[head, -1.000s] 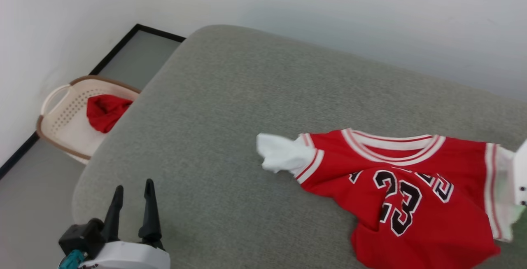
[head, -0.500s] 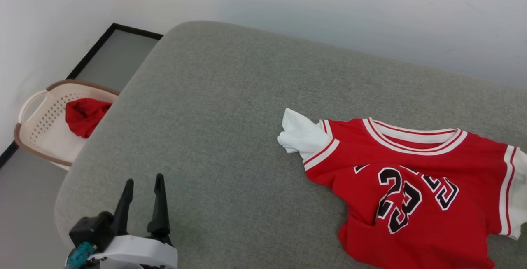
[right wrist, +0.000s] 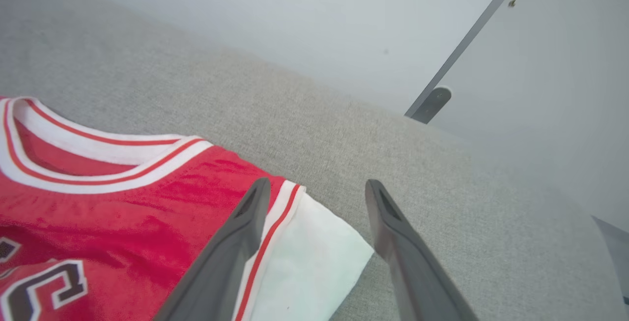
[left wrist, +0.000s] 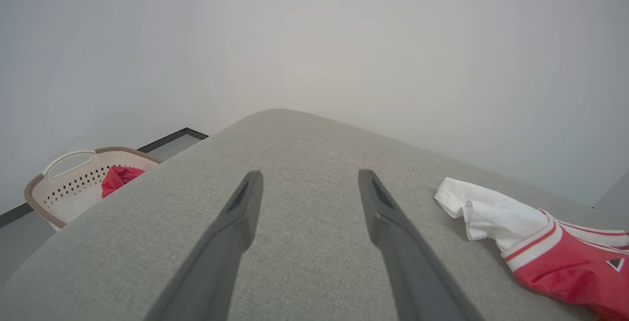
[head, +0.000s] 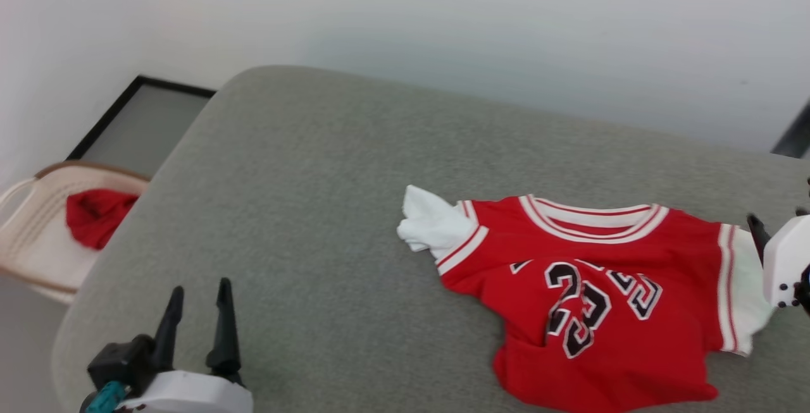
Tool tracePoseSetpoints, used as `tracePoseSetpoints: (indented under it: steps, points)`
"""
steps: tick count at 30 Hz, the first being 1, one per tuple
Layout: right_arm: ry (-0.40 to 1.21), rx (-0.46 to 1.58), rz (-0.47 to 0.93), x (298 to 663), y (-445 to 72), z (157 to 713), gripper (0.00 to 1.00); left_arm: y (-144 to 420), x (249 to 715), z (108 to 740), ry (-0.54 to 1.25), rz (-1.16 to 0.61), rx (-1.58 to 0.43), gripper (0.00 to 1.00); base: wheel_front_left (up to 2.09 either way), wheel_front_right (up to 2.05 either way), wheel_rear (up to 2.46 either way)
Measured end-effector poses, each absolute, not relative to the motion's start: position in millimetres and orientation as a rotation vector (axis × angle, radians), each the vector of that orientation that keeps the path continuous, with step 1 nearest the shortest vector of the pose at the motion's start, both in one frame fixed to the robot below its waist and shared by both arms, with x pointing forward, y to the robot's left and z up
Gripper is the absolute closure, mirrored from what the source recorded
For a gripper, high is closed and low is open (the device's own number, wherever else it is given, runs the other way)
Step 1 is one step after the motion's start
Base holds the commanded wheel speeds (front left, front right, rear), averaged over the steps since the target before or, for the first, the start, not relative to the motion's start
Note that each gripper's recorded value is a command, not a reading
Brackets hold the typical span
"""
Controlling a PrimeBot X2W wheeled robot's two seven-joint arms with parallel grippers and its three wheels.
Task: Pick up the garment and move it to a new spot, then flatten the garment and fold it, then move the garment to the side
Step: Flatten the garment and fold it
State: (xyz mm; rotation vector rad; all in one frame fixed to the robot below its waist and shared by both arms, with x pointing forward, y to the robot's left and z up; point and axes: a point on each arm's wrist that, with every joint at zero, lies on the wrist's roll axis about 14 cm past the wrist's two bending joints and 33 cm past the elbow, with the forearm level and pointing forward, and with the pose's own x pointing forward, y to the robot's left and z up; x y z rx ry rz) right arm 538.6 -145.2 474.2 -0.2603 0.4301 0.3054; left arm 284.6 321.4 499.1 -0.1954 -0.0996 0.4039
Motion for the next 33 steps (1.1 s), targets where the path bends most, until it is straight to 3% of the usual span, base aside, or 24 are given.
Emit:
tracePoseSetpoints:
  steps: [9, 19, 25, 33]
  points:
    - [0.099, -0.253, 0.316, 513, -158, 516, 0.0, 314, 302, 506, -0.115, 0.342, -0.18, 0.0, 0.0, 0.0, 0.0]
    - [-0.032, -0.195, 0.197, 463, -192, 524, 0.0, 282, 345, 503, -0.045, 0.205, -0.186, 0.0, 0.0, 0.0, 0.0]
    - [-0.057, -0.169, 0.135, 437, -200, 517, 0.0, 249, 384, 498, 0.122, 0.083, -0.245, 0.0, 0.0, 0.0, 0.0]
    - [-0.046, -0.142, 0.073, 427, -211, 508, 0.0, 197, 420, 477, 0.584, -0.082, -0.237, 0.0, 0.0, 0.0, 0.0]
